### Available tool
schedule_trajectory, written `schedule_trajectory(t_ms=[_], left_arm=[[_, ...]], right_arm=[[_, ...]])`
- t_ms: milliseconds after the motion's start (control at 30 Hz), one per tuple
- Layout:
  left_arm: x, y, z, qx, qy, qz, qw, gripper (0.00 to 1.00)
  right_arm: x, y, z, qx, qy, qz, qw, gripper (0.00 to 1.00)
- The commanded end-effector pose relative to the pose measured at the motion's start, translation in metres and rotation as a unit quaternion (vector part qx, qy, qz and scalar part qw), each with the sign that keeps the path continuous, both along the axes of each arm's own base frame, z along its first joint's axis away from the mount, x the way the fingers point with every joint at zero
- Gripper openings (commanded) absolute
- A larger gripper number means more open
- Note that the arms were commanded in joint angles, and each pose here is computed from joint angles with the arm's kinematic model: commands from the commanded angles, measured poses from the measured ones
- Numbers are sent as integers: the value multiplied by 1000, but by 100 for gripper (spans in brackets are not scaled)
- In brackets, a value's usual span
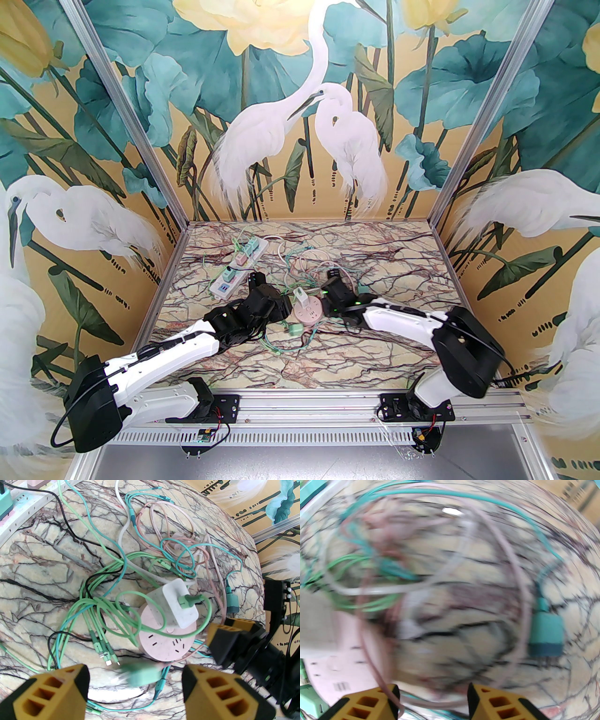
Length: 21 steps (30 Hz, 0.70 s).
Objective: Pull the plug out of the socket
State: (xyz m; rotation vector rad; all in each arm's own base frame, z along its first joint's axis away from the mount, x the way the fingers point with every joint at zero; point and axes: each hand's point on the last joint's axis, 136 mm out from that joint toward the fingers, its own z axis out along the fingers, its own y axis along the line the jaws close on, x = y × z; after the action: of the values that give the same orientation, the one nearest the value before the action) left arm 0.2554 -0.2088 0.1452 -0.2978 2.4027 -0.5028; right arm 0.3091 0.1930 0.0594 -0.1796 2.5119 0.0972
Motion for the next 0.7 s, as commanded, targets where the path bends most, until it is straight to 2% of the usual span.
schedule_trajectory(t_ms=[0,200,333,500,667], left_arm=[[-2,-15,2,-6,2,-18,1000,69],[-6,-49,-3,3,9,-34,999,64],[-3,-73,-12,27,21,-45,998,61],[10,-72,-25,74,40,8,996,52],[21,-77,-39,70,56,45,995,52]], right_arm=[[-6,-13,-16,22,30,-24,999,54],[-10,8,-14,79,28,22,996,56],[-14,10,-8,98,16,32,995,65],[-18,15,17,139,-22,49,989,78],[-20,7,36,150,-56,43,986,81]])
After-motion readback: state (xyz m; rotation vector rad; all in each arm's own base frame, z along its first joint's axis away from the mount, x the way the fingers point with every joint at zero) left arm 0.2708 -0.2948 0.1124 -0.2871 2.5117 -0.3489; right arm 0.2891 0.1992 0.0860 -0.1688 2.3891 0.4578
